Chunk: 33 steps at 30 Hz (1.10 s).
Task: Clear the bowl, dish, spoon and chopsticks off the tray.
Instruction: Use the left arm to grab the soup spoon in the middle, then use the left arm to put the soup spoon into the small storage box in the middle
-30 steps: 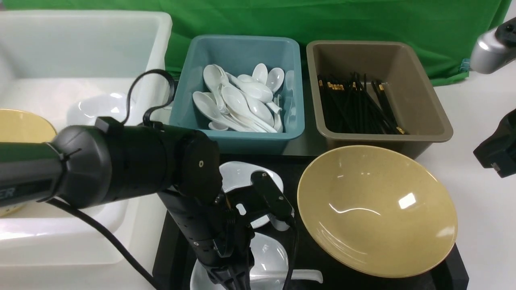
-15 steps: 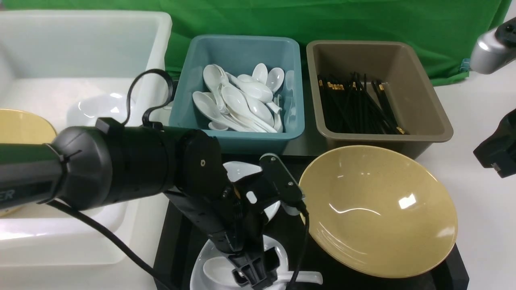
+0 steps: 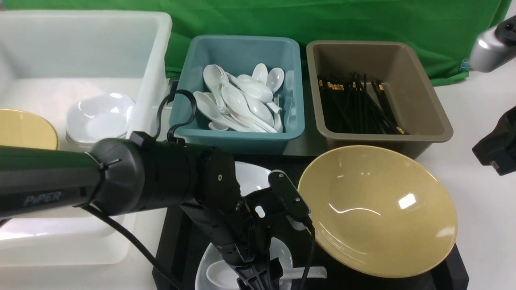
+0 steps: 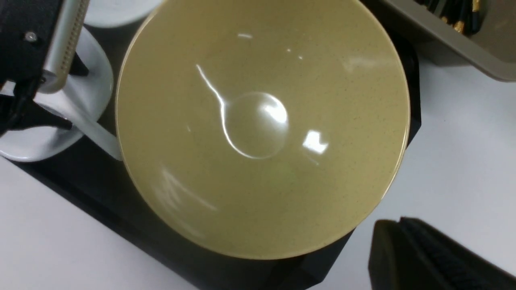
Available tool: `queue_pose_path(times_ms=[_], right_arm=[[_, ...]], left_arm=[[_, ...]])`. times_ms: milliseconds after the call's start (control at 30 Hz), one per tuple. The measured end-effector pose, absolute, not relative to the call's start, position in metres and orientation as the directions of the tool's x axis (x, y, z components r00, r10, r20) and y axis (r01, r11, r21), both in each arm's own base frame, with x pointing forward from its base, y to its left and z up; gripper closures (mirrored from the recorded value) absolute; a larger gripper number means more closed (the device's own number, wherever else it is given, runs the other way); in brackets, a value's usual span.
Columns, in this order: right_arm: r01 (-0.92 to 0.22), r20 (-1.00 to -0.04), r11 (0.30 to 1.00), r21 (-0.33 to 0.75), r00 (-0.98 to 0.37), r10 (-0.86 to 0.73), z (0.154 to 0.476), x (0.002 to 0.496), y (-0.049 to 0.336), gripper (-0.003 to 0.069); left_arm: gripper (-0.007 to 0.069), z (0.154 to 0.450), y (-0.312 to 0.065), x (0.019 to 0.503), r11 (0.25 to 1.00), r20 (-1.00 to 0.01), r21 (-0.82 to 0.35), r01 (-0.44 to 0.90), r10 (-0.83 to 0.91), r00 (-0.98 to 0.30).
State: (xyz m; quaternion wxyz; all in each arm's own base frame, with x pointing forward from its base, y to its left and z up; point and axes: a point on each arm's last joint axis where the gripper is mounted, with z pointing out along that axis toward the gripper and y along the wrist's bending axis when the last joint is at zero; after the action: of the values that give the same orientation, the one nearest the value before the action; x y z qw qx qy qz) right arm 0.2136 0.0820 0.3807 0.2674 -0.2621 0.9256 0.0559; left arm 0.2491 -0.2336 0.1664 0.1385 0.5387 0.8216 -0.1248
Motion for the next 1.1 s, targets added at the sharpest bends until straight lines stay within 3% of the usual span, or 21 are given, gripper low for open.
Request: queue_pose_path(times_ms=[100, 233, 500, 667, 800, 933, 1100], right_arm=[[-0.515, -0.527, 0.857, -0.037, -0.718, -0.454, 0.381, 0.214, 0.082, 0.0666], [-0.515, -0.528, 0.857, -0.037, -0.718, -0.454, 0.381, 0.214, 0.082, 0.0666], [-0.515, -0.528, 0.857, -0.037, -0.718, -0.454, 0.381, 0.214, 0.082, 0.0666], [-0.514, -0.532, 0.857, -0.038, -0.716, -0.453, 0.381, 0.214, 0.082, 0.0666], [-0.513, -0.545, 0.858, -0.038, -0.708, -0.448, 0.382, 0.215, 0.083, 0.0666], [-0.513, -0.547, 0.858, -0.037, -0.708, -0.447, 0.382, 0.215, 0.083, 0.0666], [-0.514, -0.548, 0.857, -0.035, -0.708, -0.446, 0.382, 0.215, 0.083, 0.0666]], left_arm=[[0.0291, 0.165, -0.234, 0.25, 0.391, -0.365, -0.054, 0.919, 0.849, -0.382], [0.0456, 0.165, -0.235, 0.251, 0.393, -0.368, -0.053, 0.918, 0.847, -0.384], [0.0461, 0.185, -0.232, 0.247, 0.432, -0.403, -0.054, 0.9, 0.815, -0.416], [0.0461, 0.234, -0.225, 0.25, 0.549, -0.515, -0.061, 0.834, 0.698, -0.497], [0.0468, 0.292, -0.212, 0.278, 0.676, -0.658, -0.064, 0.734, 0.525, -0.54], [0.0468, 0.323, -0.197, 0.304, 0.751, -0.729, -0.075, 0.656, 0.407, -0.55], [0.0469, 0.328, -0.183, 0.324, 0.79, -0.728, -0.084, 0.607, 0.367, -0.579]])
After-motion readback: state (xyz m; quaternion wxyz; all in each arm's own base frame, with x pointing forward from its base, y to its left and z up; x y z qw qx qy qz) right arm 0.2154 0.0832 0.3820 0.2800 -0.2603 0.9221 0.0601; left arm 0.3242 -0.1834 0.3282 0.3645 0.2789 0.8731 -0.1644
